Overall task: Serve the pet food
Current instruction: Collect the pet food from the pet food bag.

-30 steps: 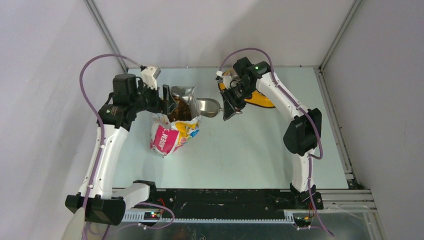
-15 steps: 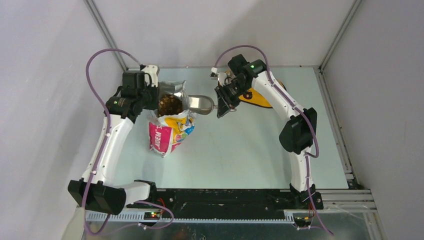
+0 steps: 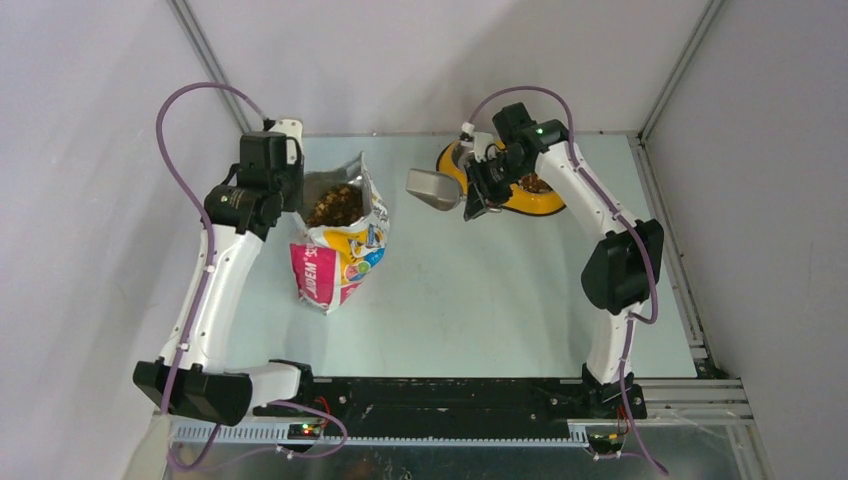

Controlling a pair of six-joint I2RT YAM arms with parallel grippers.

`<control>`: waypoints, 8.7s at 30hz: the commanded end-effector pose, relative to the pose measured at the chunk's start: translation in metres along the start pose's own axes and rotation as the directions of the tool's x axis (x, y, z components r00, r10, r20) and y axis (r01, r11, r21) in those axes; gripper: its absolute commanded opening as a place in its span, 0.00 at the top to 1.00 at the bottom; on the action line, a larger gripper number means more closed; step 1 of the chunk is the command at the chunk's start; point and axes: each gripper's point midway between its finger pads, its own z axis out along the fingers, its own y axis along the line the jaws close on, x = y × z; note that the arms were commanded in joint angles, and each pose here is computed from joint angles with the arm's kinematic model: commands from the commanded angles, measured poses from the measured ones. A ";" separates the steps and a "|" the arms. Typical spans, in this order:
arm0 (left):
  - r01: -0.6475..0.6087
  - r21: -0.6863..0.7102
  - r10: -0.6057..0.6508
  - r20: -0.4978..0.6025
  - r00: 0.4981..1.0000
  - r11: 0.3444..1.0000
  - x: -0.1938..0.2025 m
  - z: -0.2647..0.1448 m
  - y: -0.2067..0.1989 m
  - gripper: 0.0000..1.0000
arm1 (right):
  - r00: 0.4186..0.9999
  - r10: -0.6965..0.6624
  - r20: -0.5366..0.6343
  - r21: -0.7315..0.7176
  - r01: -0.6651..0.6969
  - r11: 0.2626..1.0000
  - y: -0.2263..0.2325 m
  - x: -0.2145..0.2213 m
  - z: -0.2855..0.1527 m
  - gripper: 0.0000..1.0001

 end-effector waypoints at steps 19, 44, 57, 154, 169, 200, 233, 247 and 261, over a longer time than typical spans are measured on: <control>-0.103 0.391 -0.006 0.267 0.964 0.915 -0.066 -0.062 -0.063 0.24 | 0.998 -0.069 -0.003 -0.025 0.069 0.997 0.029 0.004 0.010 1.00; -0.397 0.800 0.206 0.340 0.918 0.450 -0.074 -0.097 -0.222 0.03 | 0.935 -0.330 0.132 -0.321 0.355 0.878 0.105 0.088 -0.112 1.00; -0.359 0.859 0.145 0.328 0.933 0.365 -0.064 -0.126 -0.230 0.06 | 0.939 -0.326 0.107 -0.327 0.343 0.880 0.097 0.089 -0.099 1.00; -0.405 0.221 0.420 -0.022 0.907 0.887 -0.037 0.041 -0.055 0.46 | 0.960 -0.136 0.243 -0.222 0.192 0.956 0.139 0.007 -0.109 1.00; -0.444 0.285 0.432 0.107 0.896 0.850 -0.040 0.018 -0.130 1.00 | 0.965 -0.201 0.166 -0.065 0.214 0.975 0.129 0.007 -0.088 1.00; -0.255 0.619 0.235 0.115 0.965 0.743 -0.015 -0.017 -0.255 1.00 | 0.998 -0.028 -0.064 0.107 0.035 0.994 0.052 0.010 0.014 1.00; -0.142 0.632 0.137 0.058 0.989 0.762 0.024 0.019 -0.203 1.00 | 0.963 0.036 -0.268 -0.601 -0.197 0.774 0.170 -0.001 0.155 1.00; -0.250 0.595 0.186 0.167 0.968 0.764 0.006 -0.019 -0.158 1.00 | 0.981 0.002 -0.196 -0.812 -0.163 0.560 0.191 -0.014 0.075 1.00; -0.261 0.567 0.151 0.235 0.960 0.781 -0.008 -0.056 -0.125 1.00 | 0.992 0.051 -0.117 -0.692 -0.119 0.712 0.165 0.002 0.047 1.00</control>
